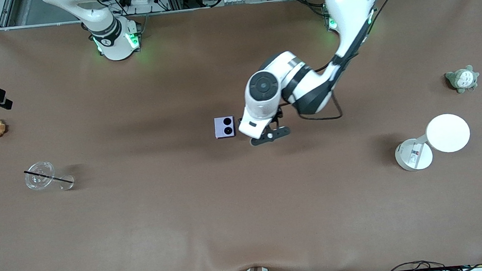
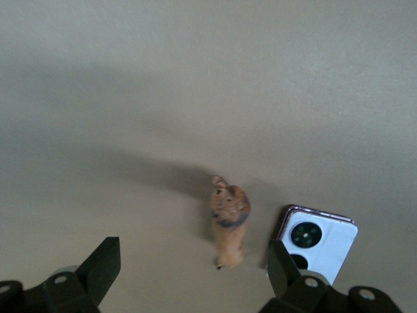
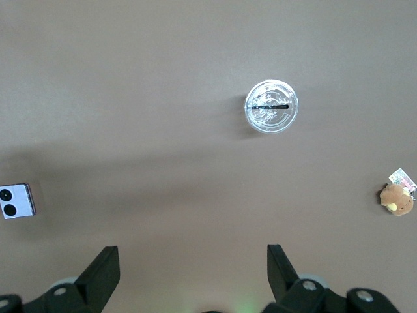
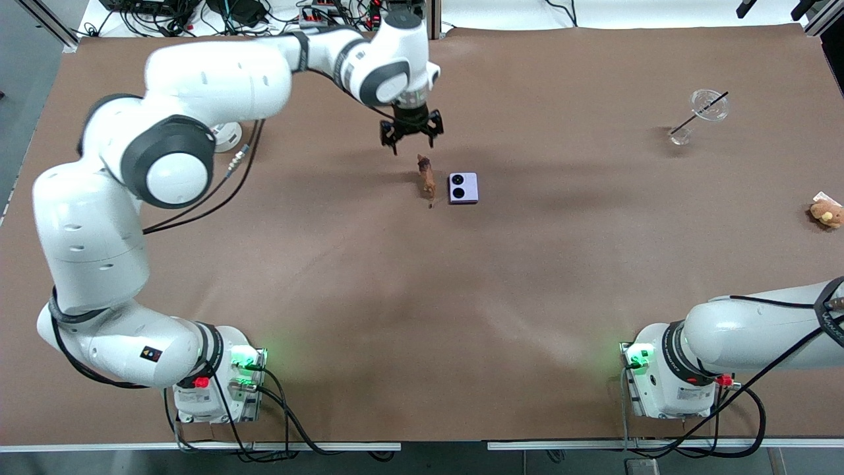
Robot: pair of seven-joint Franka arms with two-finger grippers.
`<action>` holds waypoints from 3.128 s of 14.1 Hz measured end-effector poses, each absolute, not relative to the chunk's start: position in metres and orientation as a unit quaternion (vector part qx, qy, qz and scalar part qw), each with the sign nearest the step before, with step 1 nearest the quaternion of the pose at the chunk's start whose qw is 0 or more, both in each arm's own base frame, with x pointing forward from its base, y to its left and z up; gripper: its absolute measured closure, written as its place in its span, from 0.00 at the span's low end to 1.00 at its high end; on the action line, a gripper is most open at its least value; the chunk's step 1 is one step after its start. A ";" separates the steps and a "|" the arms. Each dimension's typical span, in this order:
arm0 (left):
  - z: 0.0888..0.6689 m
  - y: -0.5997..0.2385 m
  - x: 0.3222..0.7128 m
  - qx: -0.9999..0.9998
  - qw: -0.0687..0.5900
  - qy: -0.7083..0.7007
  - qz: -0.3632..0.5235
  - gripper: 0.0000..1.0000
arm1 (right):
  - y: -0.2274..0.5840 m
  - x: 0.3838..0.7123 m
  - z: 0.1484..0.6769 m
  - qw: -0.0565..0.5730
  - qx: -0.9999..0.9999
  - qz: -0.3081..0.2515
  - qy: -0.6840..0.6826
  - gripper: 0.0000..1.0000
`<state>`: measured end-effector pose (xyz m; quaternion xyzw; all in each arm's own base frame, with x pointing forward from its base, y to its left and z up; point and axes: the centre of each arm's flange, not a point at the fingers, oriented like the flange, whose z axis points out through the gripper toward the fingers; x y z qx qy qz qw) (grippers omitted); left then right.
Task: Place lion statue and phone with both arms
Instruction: 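Move the left gripper over the brown lion statue beside the phone, then lower the left gripper and close it on the lion statue, then carry the lion toward the lamp while the right gripper reaches the phone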
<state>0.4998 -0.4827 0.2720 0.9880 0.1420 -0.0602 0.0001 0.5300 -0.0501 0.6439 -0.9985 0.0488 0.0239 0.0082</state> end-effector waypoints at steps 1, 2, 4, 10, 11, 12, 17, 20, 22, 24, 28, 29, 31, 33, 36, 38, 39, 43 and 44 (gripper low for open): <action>0.262 -0.489 0.496 0.986 0.003 0.153 -0.061 0.00 | -0.050 0.530 0.644 0.008 -0.998 0.024 0.049 0.00; 0.255 -0.494 0.493 0.985 0.007 0.160 -0.061 0.00 | -0.050 0.530 0.644 0.008 -0.998 0.024 0.049 0.00; 0.246 -0.500 0.490 0.984 0.014 0.169 -0.061 0.00 | -0.050 0.530 0.644 0.008 -0.998 0.024 0.049 0.00; 0.217 -0.497 0.491 0.983 0.001 0.174 -0.057 0.31 | -0.035 0.537 0.635 0.007 -0.999 0.031 0.035 0.00; 0.214 -0.496 0.491 0.983 0.000 0.176 -0.057 0.41 | -0.033 0.540 0.632 0.007 -0.999 0.031 0.033 0.00; 0.213 -0.496 0.491 0.982 0.000 0.177 -0.057 0.50 | -0.031 0.543 0.628 0.007 -0.999 0.031 0.031 0.00; 0.214 -0.494 0.496 0.986 -0.006 0.165 -0.038 0.63 | -0.025 0.548 0.625 0.006 -0.999 0.026 0.026 0.00; 0.223 -0.484 0.513 0.989 -0.005 0.147 -0.019 0.63 | -0.023 0.550 0.623 0.006 -0.999 0.024 0.024 0.00; 0.235 -0.462 0.535 0.992 -0.006 0.129 -0.014 0.63 | -0.015 0.556 0.612 0.005 -0.999 0.034 0.017 0.00; 0.252 -0.434 0.556 0.995 -0.018 0.102 -0.013 0.63 | 0.009 0.571 0.579 0.002 -0.998 0.063 -0.003 0.00; 0.291 -0.376 0.586 0.998 -0.045 0.046 -0.016 0.63 | 0.075 0.611 0.469 -0.013 -0.990 0.135 -0.049 0.00; 0.297 -0.358 0.591 0.998 -0.051 0.032 -0.018 0.63 | 0.085 0.619 0.449 -0.010 -0.989 0.141 -0.054 0.00; 0.302 -0.319 0.602 0.998 -0.061 0.002 -0.027 0.63 | 0.121 0.630 0.420 0.039 -0.988 0.141 -0.058 0.00; 0.296 -0.281 0.610 0.997 -0.066 -0.013 -0.039 0.63 | 0.182 0.631 0.393 0.059 -0.989 0.131 -0.039 0.00; 0.287 -0.230 0.623 0.995 -0.067 -0.044 -0.058 0.63 | 0.287 0.609 0.356 0.042 -0.992 0.121 -0.007 0.00; 0.285 -0.197 0.629 0.994 -0.066 -0.062 -0.066 0.63 | 0.343 0.590 0.329 0.030 -0.993 0.112 0.023 0.00; 0.284 -0.183 0.631 0.993 -0.065 -0.068 -0.069 0.63 | 0.369 0.577 0.314 0.022 -0.993 0.113 0.034 0.00; 0.269 -0.126 0.637 0.992 -0.051 -0.093 -0.071 0.63 | 0.426 0.548 0.258 0.015 -0.992 0.100 0.069 0.00; 0.263 -0.112 0.638 0.992 -0.045 -0.099 -0.066 0.63 | 0.425 0.549 0.246 0.018 -0.992 0.098 0.073 0.00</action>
